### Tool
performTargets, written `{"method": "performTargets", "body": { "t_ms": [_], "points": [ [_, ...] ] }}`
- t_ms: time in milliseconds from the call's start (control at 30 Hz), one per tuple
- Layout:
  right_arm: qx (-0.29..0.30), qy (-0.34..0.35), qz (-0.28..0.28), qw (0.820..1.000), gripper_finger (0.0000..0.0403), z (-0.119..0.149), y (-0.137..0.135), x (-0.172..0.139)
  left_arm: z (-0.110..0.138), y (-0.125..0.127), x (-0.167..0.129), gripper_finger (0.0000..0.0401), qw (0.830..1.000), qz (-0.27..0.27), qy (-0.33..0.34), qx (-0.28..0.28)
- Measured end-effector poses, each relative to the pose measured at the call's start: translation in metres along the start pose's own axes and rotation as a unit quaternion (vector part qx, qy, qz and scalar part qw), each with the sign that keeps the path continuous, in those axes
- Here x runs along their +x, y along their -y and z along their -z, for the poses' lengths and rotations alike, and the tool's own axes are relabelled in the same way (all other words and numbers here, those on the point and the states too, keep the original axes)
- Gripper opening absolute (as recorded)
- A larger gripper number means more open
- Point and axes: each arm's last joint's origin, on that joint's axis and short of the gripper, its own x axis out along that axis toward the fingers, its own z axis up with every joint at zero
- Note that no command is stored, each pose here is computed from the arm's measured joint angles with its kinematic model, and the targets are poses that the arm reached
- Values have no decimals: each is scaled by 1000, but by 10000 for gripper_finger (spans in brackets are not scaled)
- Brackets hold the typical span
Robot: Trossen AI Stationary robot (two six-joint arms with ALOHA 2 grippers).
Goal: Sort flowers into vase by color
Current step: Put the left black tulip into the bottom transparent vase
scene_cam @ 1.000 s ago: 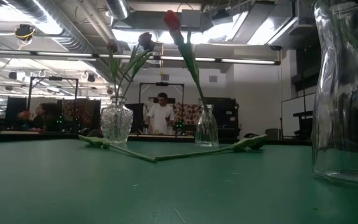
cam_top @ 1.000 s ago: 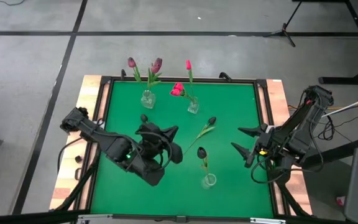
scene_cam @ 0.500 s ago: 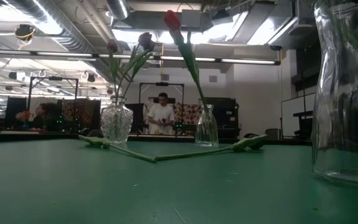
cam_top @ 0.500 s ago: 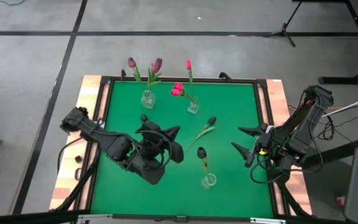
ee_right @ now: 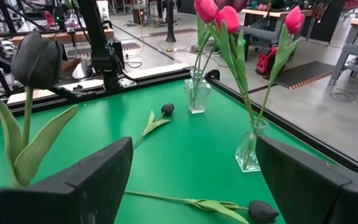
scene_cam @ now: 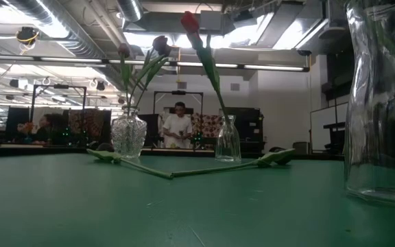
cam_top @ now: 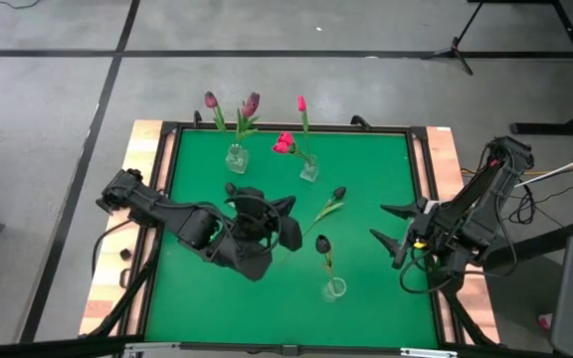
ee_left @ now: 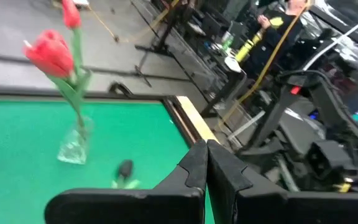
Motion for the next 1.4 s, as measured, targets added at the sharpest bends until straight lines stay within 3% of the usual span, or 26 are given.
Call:
{"method": "performTargets", "body": {
  "t_ms": [200, 267, 367, 533, 800, 967, 1100, 1300, 1400],
  "points": [
    [-3, -4, -1, 1000, 340, 0, 0, 0, -6, 6, 15, 0, 997, 25, -43, -52],
    [-2, -5, -2, 1000, 340, 0, 0, 0, -8, 10, 17, 0, 997, 44, -55, -44],
    [9, -13, -6, 1000, 340, 1, 0, 0, -13, 24, 16, 0, 990, 118, -80, -1],
    [10, -38, -18, 999, 340, 2, -1, 0, -42, 40, 3, 0, 956, 275, -102, 22],
    [7, -40, -19, 999, 340, 3, 0, 0, -105, 11, -12, 0, 953, 278, -83, 84],
    [11, -42, -21, 999, 340, 3, -1, 0, -132, -3, -25, 0, 927, 336, -100, 132],
    [19, -42, -21, 999, 340, 3, -1, 0, -136, -11, -27, 0, 907, 358, -132, 177],
    [35, -23, -10, 999, 340, 2, 0, 0, -119, -22, -10, 0, 902, 334, -178, 206],
    [35, -6, -1, 999, 340, 1, 0, 0, -97, -19, -7, 0, 874, 401, -197, 189]
  ]
}}
